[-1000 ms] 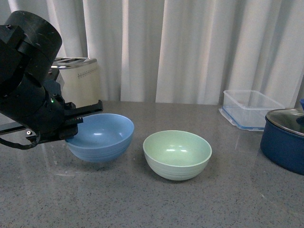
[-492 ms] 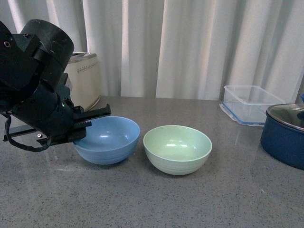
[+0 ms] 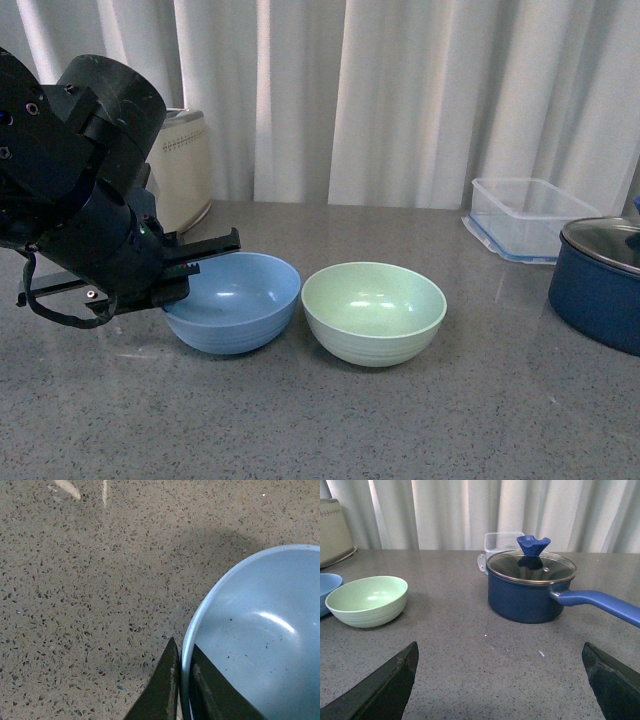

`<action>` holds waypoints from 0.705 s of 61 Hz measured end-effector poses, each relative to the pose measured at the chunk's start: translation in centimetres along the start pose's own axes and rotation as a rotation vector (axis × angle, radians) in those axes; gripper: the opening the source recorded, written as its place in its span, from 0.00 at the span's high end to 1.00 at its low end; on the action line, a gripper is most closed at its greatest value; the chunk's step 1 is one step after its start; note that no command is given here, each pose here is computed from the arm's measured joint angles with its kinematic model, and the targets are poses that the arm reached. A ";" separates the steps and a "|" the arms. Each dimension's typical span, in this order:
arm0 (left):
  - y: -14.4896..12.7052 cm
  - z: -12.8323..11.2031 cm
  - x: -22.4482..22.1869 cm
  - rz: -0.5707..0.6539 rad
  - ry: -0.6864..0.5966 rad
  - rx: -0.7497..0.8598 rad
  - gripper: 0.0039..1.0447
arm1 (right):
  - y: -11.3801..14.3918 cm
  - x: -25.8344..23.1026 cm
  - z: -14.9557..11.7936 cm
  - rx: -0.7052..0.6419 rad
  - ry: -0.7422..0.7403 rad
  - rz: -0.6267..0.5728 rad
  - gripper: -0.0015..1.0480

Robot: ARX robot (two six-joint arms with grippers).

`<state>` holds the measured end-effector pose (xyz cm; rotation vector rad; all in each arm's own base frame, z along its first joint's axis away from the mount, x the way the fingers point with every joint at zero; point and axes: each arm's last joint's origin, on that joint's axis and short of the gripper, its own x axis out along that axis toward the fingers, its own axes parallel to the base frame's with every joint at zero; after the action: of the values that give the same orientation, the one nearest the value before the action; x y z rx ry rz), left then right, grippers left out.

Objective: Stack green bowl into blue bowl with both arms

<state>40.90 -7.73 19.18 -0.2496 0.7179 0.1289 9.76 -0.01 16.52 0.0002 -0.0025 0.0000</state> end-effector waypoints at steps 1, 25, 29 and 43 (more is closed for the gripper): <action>0.0 0.0 0.0 0.000 0.000 0.000 0.83 | 0.0 0.0 0.0 0.000 0.000 0.000 0.10; 0.9 1.2 -4.5 -0.032 -0.125 0.004 0.16 | 0.0 0.0 0.0 0.000 0.000 0.000 0.10; 1.4 1.3 -6.5 -0.029 -0.181 0.021 0.06 | 0.0 0.0 0.0 0.000 0.000 0.000 0.10; 3.8 -1.7 -12.7 0.035 -0.311 0.147 0.06 | 0.0 0.0 0.0 0.000 0.000 0.000 0.10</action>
<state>29.58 -4.91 25.71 -0.0731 0.4198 0.1439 9.76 -0.01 16.52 0.0002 -0.0025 0.0000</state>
